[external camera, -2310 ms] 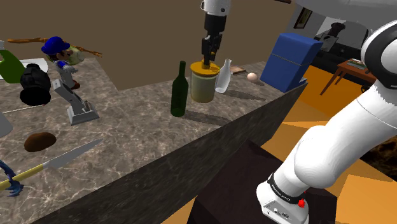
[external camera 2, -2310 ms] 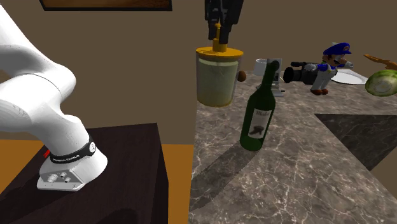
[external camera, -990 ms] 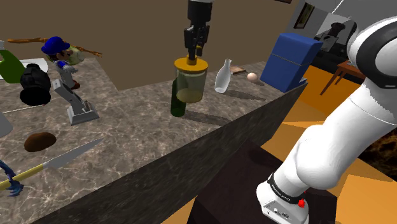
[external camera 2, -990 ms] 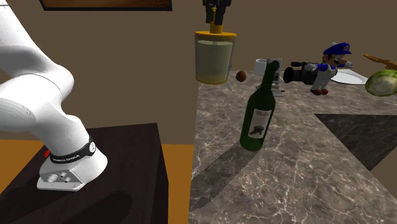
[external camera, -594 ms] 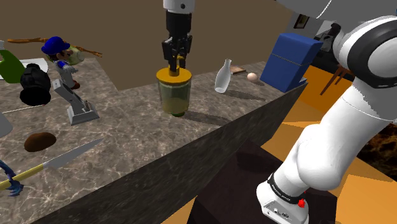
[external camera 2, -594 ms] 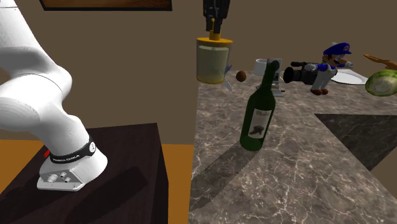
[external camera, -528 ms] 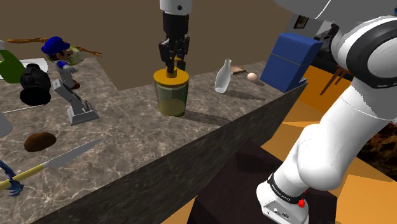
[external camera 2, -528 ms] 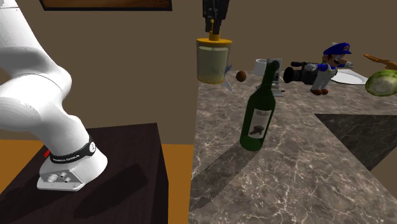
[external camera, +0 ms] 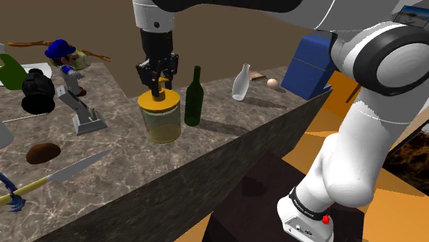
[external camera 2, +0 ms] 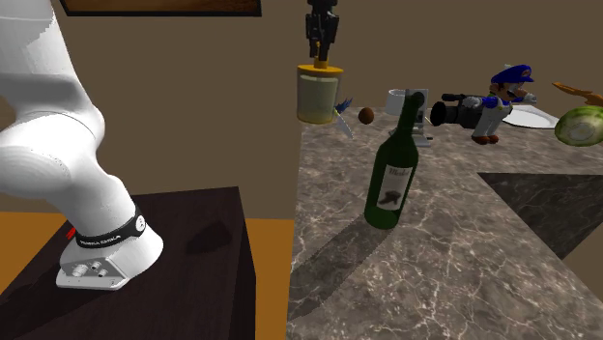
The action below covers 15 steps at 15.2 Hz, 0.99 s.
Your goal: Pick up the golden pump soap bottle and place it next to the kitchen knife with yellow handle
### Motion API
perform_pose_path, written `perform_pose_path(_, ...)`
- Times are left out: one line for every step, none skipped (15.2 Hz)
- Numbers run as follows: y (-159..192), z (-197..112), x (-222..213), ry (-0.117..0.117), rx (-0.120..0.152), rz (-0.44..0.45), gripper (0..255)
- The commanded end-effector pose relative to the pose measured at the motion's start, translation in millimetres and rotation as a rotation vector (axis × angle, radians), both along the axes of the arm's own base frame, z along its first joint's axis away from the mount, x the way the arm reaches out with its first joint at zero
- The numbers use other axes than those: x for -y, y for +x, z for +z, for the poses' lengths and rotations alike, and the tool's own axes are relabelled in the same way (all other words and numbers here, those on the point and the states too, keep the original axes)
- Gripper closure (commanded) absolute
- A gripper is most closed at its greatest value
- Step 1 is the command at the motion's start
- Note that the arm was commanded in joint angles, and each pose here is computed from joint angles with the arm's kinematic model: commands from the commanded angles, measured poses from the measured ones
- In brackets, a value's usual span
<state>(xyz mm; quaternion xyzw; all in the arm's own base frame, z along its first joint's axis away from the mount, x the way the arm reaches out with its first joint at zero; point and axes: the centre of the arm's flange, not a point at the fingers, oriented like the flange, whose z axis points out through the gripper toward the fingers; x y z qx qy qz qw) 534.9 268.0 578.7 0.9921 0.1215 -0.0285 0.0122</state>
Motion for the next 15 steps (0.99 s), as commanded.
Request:
perform_pose_path(4.6,-10.4,-23.7,0.0,0.001,-0.001,255)
perform_pose_path(6.2,-15.3,-35.9,0.0,0.001,-0.001,255)
perform_pose_path(7.9,-20.2,-48.0,0.0,0.001,-0.001,255)
perform_pose_path(9.5,-25.1,-60.1,0.0,0.001,-0.001,255)
perform_pose_path(11.2,-30.0,-72.3,0.0,0.001,-0.001,255)
perform_pose_path(12.8,-34.9,-84.4,0.0,0.001,-0.001,255)
perform_pose_path(14.5,-39.9,-96.6,0.0,0.001,-0.001,255)
perform_pose_path(16.1,-44.8,-108.7,0.0,0.001,-0.001,255)
perform_pose_path(17.7,-49.7,-120.9,0.0,0.001,-0.001,255)
perform_pose_path(19.4,-54.6,-133.0,0.0,0.001,-0.001,255)
perform_pose_path(21.3,-60.2,-146.8,0.0,0.001,-0.001,255)
perform_pose_path(21.3,-65.5,-146.8,0.0,0.001,-0.001,255)
perform_pose_path(21.3,-70.7,-146.8,0.0,0.001,-0.001,255)
perform_pose_path(21.3,-76.0,-146.8,0.0,0.001,-0.001,255)
perform_pose_path(21.3,-81.3,-146.8,0.0,0.001,-0.001,255)
